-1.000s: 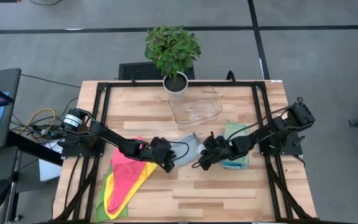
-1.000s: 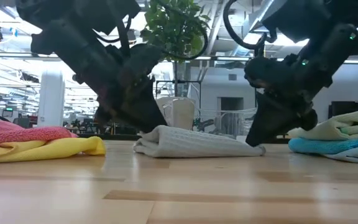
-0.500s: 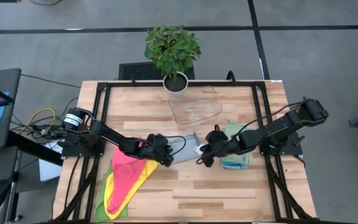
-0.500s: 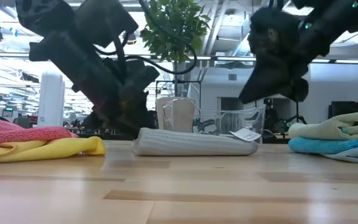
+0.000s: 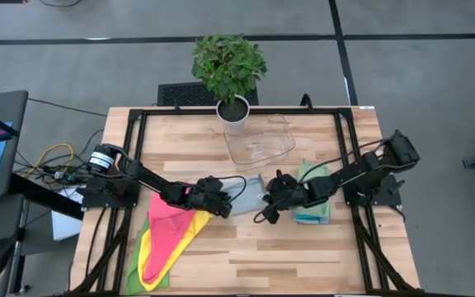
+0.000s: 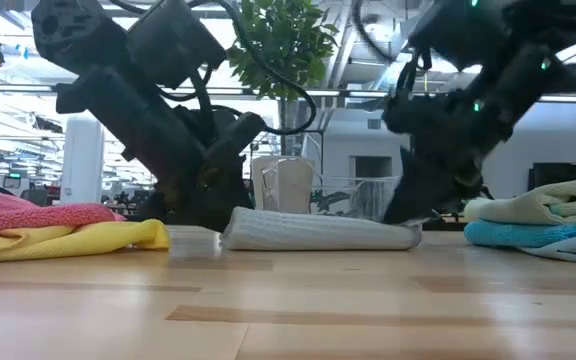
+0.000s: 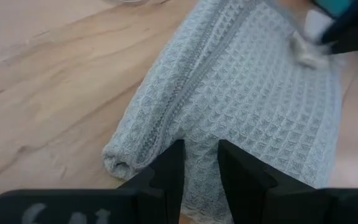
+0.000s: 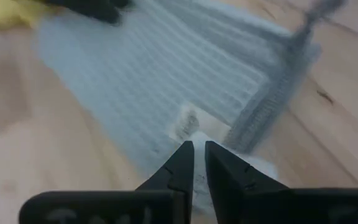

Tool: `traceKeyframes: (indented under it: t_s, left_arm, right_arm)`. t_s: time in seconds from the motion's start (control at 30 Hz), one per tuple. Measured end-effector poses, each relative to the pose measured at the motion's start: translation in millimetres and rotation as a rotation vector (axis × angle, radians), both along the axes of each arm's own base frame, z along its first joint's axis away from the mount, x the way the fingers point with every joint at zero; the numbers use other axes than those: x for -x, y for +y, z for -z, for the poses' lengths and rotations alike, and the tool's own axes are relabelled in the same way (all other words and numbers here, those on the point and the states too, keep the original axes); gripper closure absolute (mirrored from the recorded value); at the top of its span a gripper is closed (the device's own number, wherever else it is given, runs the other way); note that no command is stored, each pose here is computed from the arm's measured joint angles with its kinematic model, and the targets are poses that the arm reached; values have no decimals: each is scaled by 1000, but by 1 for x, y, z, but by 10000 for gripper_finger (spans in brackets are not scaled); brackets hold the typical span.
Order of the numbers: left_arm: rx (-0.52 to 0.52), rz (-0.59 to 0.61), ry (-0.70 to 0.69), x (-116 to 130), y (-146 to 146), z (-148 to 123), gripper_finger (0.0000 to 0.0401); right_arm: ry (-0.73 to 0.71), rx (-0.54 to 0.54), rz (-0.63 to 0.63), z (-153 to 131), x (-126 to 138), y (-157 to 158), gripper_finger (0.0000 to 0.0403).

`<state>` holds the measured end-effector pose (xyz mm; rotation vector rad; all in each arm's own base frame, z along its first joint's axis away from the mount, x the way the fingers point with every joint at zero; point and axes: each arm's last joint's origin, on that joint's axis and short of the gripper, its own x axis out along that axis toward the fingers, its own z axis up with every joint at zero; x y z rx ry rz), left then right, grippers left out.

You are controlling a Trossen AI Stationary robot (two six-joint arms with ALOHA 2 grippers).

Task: Fold microfiber towels
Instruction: Fold the gray microfiber cloth

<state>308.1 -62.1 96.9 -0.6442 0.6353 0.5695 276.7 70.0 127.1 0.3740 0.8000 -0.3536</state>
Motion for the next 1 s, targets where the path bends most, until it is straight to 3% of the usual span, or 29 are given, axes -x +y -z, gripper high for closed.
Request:
traceKeyframes:
  t_s: [0.17, 0.27, 0.4, 0.47, 0.53, 0.63, 0.83, 1.0]
  left_arm:
    - [26, 52, -20, -4, -3, -16, 308]
    - [35, 76, -61, -5, -4, -39, 308]
    - [36, 40, -138, 1, -5, -68, 308]
    - [23, -15, -215, 4, -12, -79, 308]
    - [-1, 4, -254, 5, -24, -82, 309]
    - [-3, 72, -224, 4, -41, -66, 326]
    - [-4, 28, -174, 0, -56, -25, 388]
    - [18, 30, -86, -12, -60, -4, 396]
  right_arm:
    - [73, 22, 19, 17, -2, -4, 337]
    - [78, 23, 19, 21, -3, -4, 337]
    - [63, 19, 20, 21, -4, -4, 337]
    - [57, 17, 20, 20, -4, -4, 337]
    - [56, 18, 18, 20, -4, -4, 337]
    - [54, 14, 21, 20, -5, -5, 337]
    - [49, 14, 19, 20, -5, -5, 337]
    - [51, 14, 19, 20, -5, -5, 337]
